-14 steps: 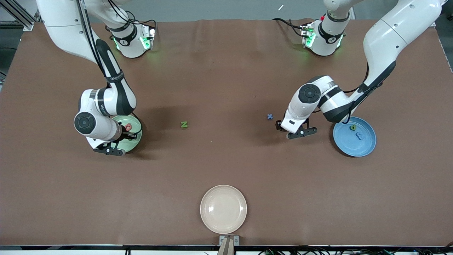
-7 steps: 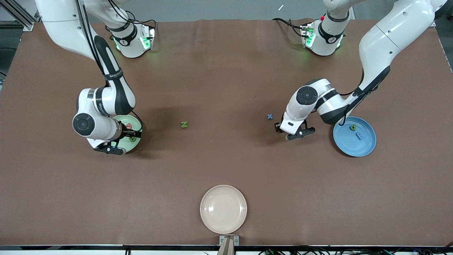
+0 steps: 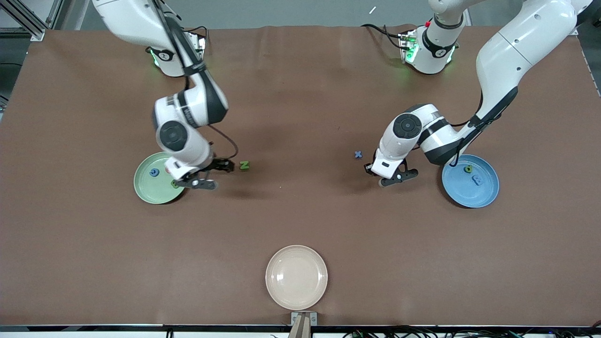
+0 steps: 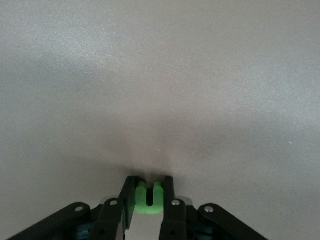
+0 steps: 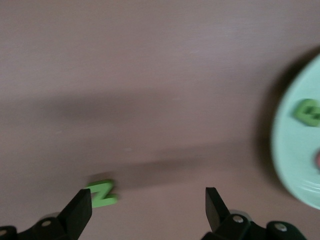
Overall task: Sort upper and lower case letters into plates
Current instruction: 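Grasp green N with the right gripper while the left gripper lifts u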
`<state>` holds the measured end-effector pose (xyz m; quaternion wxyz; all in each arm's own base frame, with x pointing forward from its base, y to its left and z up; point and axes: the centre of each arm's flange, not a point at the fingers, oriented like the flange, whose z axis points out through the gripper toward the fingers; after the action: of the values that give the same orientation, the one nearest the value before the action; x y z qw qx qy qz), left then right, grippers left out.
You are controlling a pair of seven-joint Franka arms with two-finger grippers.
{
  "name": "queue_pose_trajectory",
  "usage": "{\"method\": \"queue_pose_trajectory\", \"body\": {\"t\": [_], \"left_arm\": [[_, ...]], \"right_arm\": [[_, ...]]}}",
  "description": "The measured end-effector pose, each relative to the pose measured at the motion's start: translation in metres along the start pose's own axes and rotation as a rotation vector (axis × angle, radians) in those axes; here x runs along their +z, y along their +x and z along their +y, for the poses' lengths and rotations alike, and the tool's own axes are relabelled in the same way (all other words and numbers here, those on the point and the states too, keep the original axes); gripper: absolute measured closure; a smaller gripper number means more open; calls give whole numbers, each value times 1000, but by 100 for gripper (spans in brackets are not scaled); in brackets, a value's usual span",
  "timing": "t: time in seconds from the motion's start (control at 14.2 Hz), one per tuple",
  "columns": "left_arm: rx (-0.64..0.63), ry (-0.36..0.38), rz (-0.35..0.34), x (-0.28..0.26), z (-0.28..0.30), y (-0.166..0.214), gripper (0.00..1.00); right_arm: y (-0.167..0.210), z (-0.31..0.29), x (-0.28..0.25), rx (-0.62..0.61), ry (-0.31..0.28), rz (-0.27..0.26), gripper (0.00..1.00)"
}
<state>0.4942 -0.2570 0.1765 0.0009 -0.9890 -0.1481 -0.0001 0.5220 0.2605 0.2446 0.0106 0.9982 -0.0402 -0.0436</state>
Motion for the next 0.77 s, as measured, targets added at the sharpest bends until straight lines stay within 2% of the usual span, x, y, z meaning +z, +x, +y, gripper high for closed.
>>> {"method": "queue_pose_trajectory", "body": {"t": [0.21,0.42,0.77], "left_arm": [[5,-2,8,-2,-4,7,74],[63,-29,29,-23,-14,26,74],[292,-17,43,-61,-73,72,74]], "right_arm": [[-13,-23,28,-41,3,41,0],[-17,-28,59,-45,3,68,0],[-27,-41,72,-33,17,79,2]]}}
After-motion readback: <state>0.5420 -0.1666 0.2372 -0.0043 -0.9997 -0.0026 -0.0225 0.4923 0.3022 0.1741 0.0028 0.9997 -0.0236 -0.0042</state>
